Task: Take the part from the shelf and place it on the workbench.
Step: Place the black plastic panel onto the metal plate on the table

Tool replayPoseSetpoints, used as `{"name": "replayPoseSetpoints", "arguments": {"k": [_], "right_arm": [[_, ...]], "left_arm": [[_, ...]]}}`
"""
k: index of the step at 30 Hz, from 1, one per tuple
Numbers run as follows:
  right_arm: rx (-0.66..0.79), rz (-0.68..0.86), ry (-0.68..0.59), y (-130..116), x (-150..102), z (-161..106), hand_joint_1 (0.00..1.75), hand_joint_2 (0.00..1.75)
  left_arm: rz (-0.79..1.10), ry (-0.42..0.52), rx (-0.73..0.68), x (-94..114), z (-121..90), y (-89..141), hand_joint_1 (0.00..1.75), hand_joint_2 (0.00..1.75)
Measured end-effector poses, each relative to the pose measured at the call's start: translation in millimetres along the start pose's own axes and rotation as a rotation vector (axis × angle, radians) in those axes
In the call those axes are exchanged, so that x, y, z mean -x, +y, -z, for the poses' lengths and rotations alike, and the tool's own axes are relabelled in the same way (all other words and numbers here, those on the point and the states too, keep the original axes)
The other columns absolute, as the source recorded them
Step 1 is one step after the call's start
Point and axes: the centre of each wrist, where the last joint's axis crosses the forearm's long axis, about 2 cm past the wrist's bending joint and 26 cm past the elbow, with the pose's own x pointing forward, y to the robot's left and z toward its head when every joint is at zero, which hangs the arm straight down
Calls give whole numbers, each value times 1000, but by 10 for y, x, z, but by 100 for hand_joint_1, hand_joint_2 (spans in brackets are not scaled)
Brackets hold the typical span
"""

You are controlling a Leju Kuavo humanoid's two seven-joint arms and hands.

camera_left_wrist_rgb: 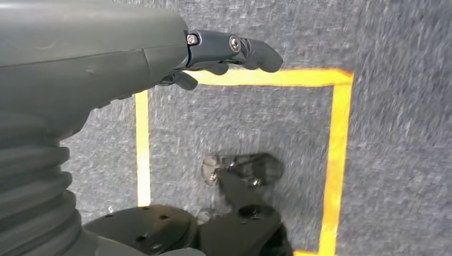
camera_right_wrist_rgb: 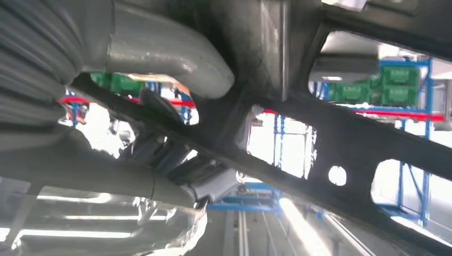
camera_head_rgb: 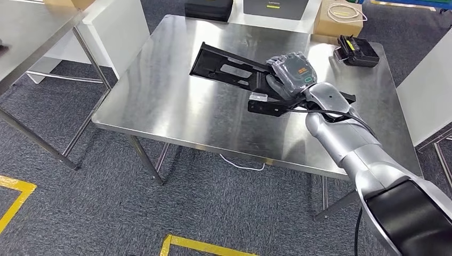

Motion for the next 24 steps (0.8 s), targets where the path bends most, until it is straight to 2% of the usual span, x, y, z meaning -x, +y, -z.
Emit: {"name": "replayPoseSetpoints", "arguments": {"k": [5, 24], "right_arm": [[-24, -3, -3, 76, -4, -49, 175, 175], [-22, -16, -4, 94, -47, -41, 175, 175]], "left_arm": [[-12, 4, 0, 16, -9, -17, 0, 175], [-23, -1, -5, 17, -12, -32, 0, 175]]}}
